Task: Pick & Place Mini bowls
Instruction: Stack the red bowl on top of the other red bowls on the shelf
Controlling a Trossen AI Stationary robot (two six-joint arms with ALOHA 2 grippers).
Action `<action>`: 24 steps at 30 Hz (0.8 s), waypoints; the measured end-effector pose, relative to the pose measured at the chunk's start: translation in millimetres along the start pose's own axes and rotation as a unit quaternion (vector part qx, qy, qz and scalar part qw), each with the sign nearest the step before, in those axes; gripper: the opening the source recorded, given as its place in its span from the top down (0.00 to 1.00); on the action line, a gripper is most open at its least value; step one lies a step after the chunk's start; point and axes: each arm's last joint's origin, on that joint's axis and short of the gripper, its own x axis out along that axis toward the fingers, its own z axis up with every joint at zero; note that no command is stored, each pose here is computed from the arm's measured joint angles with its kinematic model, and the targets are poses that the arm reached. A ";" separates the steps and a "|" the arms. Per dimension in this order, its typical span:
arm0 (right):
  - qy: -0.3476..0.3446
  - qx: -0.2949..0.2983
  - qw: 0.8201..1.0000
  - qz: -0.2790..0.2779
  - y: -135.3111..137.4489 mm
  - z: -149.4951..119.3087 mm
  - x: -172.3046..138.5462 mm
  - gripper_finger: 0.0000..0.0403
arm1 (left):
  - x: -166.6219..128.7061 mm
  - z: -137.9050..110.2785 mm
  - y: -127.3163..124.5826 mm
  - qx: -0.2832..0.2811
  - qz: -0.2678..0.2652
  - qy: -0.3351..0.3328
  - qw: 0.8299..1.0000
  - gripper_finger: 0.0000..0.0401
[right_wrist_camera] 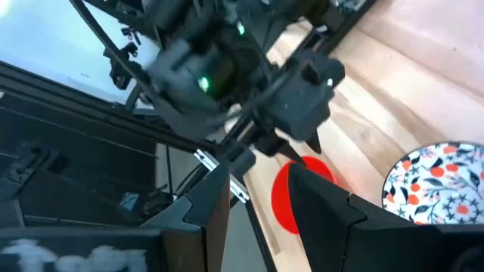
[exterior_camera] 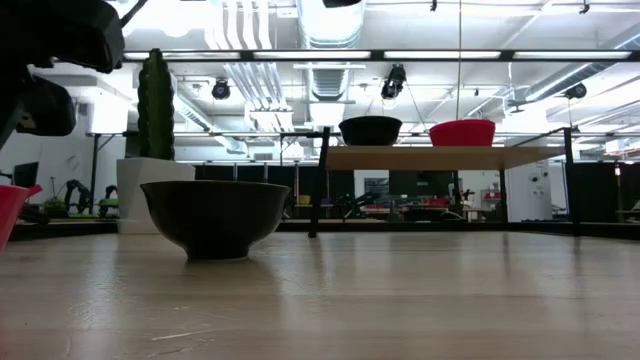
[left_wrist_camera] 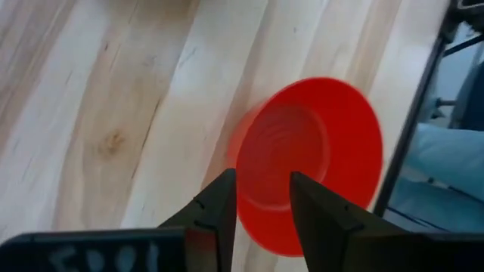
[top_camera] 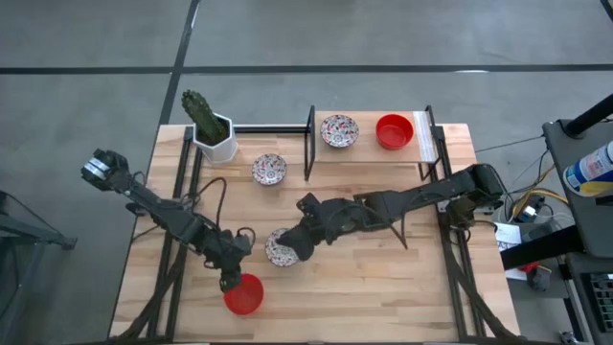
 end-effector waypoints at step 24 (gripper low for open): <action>-0.044 -0.025 0.999 -0.003 8.6 8.8 -16.3 0.67 | 45.7 -3.2 3.3 -0.010 0.083 0.036 0.996 0.75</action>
